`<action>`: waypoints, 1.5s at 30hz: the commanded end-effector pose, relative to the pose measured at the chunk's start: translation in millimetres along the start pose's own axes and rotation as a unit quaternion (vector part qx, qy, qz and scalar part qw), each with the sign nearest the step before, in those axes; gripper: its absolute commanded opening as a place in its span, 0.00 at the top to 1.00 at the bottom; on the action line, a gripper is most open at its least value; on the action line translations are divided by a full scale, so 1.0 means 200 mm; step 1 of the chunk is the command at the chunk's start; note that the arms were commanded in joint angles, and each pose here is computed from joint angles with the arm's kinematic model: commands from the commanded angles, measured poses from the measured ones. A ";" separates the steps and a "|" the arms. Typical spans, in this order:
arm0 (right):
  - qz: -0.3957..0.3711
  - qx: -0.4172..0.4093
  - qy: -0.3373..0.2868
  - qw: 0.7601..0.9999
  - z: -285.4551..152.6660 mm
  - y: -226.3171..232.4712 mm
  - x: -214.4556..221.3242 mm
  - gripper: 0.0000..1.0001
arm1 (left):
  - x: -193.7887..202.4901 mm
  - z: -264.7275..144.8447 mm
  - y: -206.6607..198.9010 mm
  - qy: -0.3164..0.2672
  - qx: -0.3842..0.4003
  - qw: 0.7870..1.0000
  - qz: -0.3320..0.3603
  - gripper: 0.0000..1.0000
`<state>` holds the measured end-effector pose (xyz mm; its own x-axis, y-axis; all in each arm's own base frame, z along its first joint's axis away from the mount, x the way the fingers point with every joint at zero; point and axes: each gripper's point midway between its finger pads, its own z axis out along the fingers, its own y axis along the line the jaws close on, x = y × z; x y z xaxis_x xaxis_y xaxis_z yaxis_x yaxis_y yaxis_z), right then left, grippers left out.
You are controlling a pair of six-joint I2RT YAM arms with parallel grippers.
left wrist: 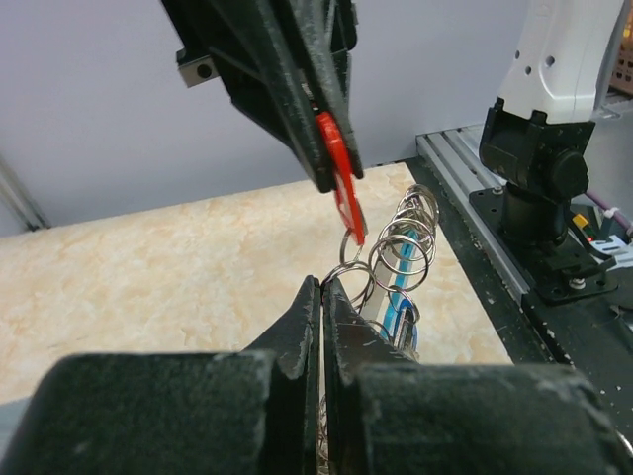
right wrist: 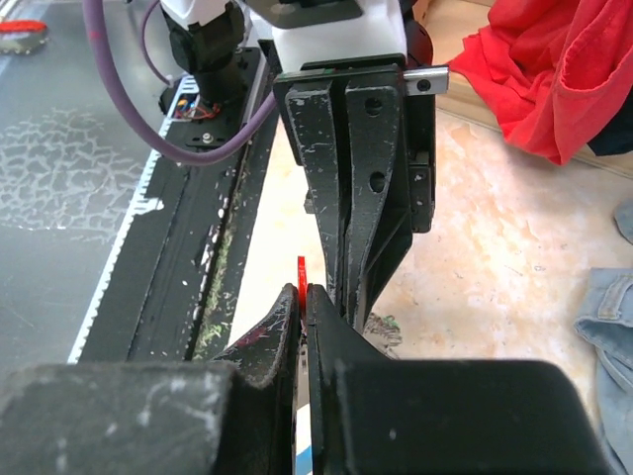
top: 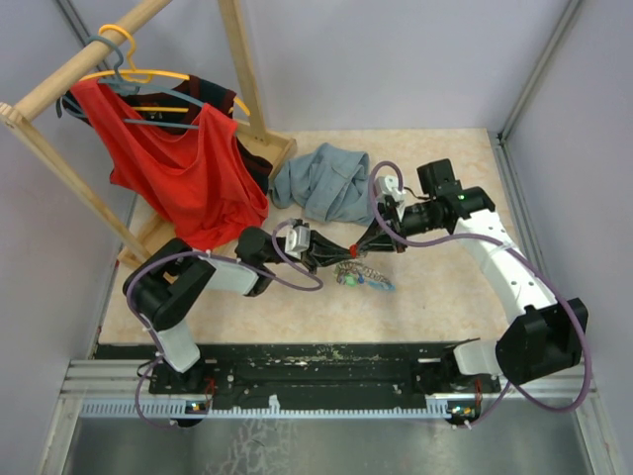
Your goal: Remove the keys from the keyring
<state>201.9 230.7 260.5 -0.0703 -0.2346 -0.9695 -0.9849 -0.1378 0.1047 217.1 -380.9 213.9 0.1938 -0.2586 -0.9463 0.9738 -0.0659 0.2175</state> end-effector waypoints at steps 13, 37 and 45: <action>-0.076 -0.025 -0.016 0.997 0.00 0.09 -0.11 1.00 | -0.04 -0.08 0.06 -0.034 -0.058 0.995 -0.068 1.00; -0.029 -0.029 -0.036 0.999 0.02 0.04 -0.11 1.00 | -0.15 -0.08 -0.07 -0.053 0.022 0.997 0.052 0.59; -0.020 -0.028 -0.035 0.999 0.03 0.03 -0.09 1.00 | -0.23 -0.06 -0.04 -0.063 0.021 0.994 0.084 0.60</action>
<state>200.1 233.3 261.3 -0.0755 -0.2294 -0.9704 -0.9825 -0.1491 0.1117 209.3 -365.1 192.6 0.0761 -0.2109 -0.9746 0.9905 -0.0959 0.0981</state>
